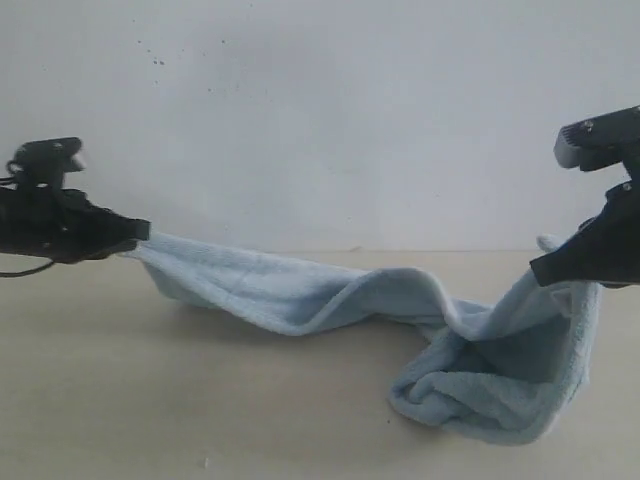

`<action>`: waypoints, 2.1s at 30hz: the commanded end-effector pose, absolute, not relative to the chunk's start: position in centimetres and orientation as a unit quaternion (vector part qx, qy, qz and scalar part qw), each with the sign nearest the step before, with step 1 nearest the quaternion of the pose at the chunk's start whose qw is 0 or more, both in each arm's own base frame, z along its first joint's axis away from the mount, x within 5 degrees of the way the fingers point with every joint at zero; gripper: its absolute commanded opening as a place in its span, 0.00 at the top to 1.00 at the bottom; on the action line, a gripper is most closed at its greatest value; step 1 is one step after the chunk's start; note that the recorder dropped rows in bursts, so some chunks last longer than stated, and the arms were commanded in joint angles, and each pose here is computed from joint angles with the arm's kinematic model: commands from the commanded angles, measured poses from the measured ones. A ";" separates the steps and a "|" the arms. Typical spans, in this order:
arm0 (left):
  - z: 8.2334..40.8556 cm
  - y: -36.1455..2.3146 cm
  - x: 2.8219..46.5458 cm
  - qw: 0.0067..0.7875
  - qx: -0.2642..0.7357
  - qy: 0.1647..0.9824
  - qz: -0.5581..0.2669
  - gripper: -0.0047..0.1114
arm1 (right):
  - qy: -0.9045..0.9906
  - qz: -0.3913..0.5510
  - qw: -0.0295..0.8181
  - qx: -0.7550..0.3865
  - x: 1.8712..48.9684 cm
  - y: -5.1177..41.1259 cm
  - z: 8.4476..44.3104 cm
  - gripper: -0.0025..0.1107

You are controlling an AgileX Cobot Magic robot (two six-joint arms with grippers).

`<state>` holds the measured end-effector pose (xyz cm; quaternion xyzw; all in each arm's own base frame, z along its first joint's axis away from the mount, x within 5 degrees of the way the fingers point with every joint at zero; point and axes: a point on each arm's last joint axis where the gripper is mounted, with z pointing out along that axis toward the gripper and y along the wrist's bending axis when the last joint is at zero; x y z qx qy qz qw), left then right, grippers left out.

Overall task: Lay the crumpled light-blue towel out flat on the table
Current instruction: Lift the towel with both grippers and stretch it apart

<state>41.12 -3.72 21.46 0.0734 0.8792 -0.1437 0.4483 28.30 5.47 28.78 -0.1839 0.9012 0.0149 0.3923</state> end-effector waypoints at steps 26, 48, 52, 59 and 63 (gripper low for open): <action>36.1 -1.2 15.0 0.543 0.019 0.835 -0.088 0.93 | 0.875 -0.106 0.454 -0.130 12.4 0.2 38.6 0.97; 37.4 0.5 2.3 0.606 0.022 0.795 -0.014 0.93 | 0.833 -0.112 0.536 -0.076 1.6 -2.5 39.7 0.97; 37.1 0.8 -0.1 0.622 0.020 0.783 -0.021 0.93 | 0.832 -0.111 0.538 -0.073 1.1 -2.7 39.7 0.97; 35.8 0.9 2.2 0.569 0.038 0.821 0.008 0.93 | 0.858 -0.143 0.476 -0.126 4.9 -2.1 37.5 0.97; 34.3 0.3 7.4 0.517 0.050 0.853 0.041 0.93 | 0.871 -0.189 0.425 -0.160 10.1 -0.8 34.5 0.97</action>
